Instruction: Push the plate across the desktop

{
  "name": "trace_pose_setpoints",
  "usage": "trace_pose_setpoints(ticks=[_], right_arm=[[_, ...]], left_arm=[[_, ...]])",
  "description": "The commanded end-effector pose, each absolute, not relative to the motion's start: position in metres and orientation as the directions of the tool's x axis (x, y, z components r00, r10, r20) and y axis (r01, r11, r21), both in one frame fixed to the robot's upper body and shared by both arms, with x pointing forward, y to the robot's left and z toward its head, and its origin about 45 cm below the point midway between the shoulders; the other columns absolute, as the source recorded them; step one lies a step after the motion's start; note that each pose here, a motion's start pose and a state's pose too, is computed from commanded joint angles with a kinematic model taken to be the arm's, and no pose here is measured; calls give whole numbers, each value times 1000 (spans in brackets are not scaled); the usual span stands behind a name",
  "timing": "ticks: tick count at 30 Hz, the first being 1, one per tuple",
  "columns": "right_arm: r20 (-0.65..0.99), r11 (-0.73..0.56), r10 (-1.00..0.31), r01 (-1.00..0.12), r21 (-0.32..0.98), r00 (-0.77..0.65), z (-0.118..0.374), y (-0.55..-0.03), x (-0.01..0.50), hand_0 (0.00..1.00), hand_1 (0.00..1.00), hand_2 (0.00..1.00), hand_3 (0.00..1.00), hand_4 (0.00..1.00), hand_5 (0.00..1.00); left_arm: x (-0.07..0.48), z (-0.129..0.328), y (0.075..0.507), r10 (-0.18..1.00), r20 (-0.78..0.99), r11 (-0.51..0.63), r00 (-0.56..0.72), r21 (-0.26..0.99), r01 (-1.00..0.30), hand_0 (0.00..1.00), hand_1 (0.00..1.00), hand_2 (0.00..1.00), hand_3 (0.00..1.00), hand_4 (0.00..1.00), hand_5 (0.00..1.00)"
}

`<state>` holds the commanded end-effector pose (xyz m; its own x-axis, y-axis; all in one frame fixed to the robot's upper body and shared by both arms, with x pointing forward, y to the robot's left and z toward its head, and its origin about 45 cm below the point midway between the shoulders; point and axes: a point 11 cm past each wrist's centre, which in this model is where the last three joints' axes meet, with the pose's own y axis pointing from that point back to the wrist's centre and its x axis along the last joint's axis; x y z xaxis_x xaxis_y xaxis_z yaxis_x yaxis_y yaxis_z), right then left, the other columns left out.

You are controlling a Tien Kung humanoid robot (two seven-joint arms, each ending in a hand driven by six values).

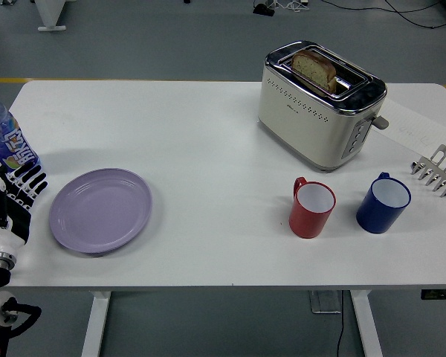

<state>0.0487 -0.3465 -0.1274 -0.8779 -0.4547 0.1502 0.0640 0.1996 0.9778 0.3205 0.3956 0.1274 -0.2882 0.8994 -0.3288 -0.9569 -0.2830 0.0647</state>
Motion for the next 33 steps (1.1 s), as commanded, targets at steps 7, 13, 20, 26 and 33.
trace_pose_setpoints(ticks=[7, 13, 20, 26, 33], right_arm=[[148, 201, -456, 61, 978, -877, -127, -347, 49, 565, 473, 616, 619, 391, 584], [145, 201, -459, 57, 978, -876, -127, -347, 52, 565, 473, 616, 618, 390, 582], [141, 201, -464, 51, 978, -875, -127, -347, 54, 565, 473, 616, 618, 390, 582], [137, 202, -468, 46, 978, -873, -126, -347, 57, 565, 473, 615, 617, 388, 579], [136, 202, -470, 43, 978, -872, -126, -347, 58, 565, 473, 615, 617, 389, 576]], left_arm=[[321, 127, 394, 892, -341, -295, -296, 58, -954, 798, 773, 741, 647, 572, 998], [321, 123, 389, 889, -349, -294, -296, 60, -954, 797, 772, 743, 643, 565, 998], [323, 121, 382, 886, -365, -283, -285, 60, -957, 797, 773, 740, 643, 539, 998], [326, 117, 373, 884, -380, -267, -271, 66, -961, 799, 773, 741, 640, 517, 998], [327, 115, 368, 884, -387, -256, -263, 69, -964, 800, 773, 739, 638, 508, 998]])
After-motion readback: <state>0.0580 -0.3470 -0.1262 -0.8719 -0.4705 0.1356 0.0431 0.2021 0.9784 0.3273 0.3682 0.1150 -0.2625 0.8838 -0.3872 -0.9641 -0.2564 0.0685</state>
